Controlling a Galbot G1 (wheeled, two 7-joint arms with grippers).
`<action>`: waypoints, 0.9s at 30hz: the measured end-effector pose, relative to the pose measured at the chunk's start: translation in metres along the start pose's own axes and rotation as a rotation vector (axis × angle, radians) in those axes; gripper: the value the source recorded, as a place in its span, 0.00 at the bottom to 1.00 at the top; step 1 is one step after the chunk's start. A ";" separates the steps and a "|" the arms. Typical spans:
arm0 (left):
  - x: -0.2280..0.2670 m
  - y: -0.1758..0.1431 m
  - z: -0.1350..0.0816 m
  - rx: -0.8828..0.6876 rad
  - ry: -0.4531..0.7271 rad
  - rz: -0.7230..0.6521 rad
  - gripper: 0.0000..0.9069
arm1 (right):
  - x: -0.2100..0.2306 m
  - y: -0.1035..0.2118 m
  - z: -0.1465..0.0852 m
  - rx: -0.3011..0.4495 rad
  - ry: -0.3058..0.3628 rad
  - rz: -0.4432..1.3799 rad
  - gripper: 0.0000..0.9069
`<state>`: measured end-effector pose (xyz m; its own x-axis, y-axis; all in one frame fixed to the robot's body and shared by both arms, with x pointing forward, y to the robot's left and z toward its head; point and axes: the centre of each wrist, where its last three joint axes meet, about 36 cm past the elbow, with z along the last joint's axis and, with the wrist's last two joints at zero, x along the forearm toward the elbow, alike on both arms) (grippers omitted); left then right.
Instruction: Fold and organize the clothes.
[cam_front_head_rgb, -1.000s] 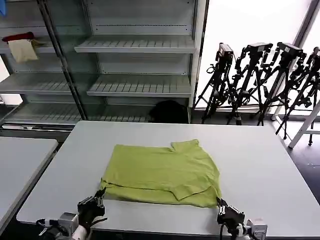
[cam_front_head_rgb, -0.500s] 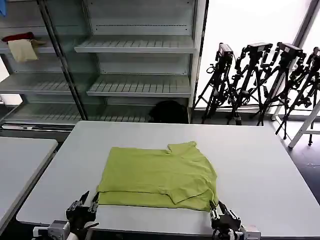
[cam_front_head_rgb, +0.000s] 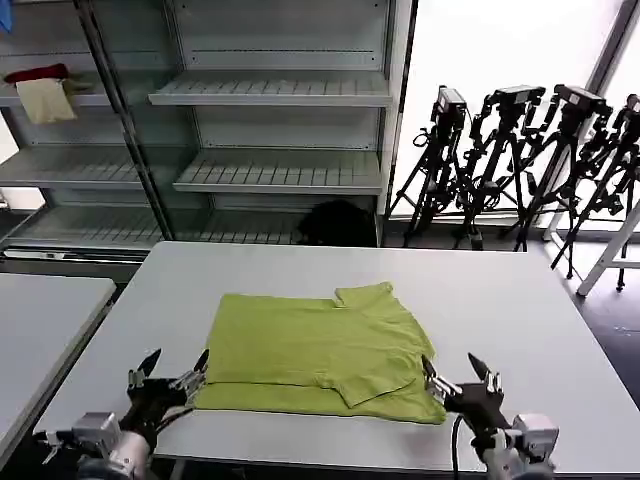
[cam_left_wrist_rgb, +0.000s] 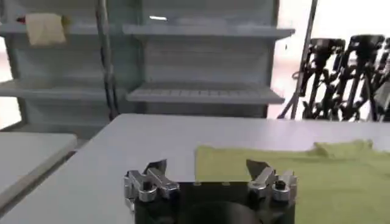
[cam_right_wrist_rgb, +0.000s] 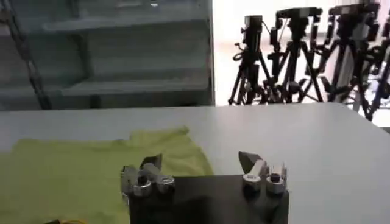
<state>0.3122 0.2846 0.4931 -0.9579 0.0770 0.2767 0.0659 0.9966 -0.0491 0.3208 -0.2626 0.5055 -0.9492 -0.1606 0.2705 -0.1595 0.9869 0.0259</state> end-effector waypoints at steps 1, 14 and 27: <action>-0.010 0.002 -0.002 -0.007 -0.005 0.012 1.00 | -0.009 -0.004 -0.001 0.005 -0.002 -0.005 1.00; -0.127 0.027 -0.007 -0.073 0.056 0.084 1.00 | -0.119 -0.023 -0.001 -0.050 0.051 -0.023 1.00; -0.193 0.052 0.001 -0.106 0.155 0.056 1.00 | -0.208 -0.004 0.004 -0.078 0.132 -0.022 1.00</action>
<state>0.5004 0.3215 0.4363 -0.8980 0.1281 0.4210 0.1552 0.9874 0.0305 0.5181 -0.2333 0.4448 -0.9010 -0.1834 0.3932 -0.1536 0.9824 0.1063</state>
